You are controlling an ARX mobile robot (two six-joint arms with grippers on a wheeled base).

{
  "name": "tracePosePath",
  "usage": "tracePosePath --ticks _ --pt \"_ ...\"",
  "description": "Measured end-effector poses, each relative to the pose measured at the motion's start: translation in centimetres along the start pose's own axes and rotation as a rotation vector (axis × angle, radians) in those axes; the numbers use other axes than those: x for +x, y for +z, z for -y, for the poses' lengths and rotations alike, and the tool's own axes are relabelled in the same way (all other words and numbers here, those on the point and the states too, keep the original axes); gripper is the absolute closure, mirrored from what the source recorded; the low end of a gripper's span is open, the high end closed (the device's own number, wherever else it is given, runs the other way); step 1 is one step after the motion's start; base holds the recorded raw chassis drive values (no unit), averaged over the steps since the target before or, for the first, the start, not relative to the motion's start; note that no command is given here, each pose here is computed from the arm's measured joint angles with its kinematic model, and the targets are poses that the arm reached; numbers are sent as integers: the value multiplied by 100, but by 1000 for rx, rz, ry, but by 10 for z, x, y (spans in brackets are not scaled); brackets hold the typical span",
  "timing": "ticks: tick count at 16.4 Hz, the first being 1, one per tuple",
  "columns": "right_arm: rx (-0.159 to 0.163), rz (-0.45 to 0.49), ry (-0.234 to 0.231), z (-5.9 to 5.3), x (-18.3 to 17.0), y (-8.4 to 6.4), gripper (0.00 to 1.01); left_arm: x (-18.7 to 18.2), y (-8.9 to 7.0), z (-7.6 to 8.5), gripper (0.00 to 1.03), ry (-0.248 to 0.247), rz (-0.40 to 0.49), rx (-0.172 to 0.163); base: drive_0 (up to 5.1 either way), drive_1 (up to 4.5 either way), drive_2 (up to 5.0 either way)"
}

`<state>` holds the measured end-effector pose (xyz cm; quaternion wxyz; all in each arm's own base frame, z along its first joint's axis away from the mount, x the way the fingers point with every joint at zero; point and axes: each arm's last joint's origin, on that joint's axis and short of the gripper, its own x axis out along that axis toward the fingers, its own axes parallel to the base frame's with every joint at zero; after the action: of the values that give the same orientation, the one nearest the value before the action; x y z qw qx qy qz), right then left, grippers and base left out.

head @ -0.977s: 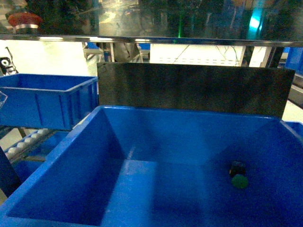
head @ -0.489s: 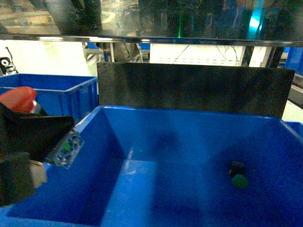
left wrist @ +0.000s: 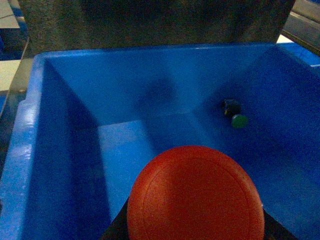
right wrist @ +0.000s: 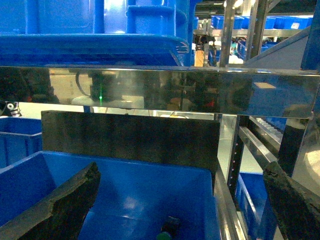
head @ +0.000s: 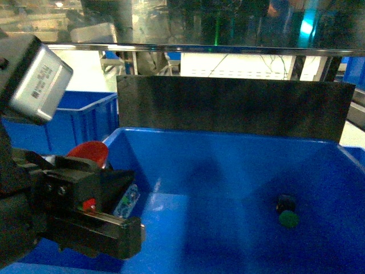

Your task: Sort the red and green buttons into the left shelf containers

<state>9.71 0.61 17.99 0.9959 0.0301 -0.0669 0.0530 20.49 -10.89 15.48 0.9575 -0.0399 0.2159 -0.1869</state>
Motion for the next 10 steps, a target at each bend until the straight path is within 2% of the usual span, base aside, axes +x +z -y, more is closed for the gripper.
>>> tracePosePath --ticks 3,8,10 --pt "0 0 0 0 0 0 3 17 -8 7 79 -40 -26 13 0 0 0" --pt "0 0 0 0 0 0 3 67 -4 22 79 -49 -40 19 0 0 0" --pt "0 0 0 0 0 0 3 84 -11 20 79 -30 -77 20 0 0 0"
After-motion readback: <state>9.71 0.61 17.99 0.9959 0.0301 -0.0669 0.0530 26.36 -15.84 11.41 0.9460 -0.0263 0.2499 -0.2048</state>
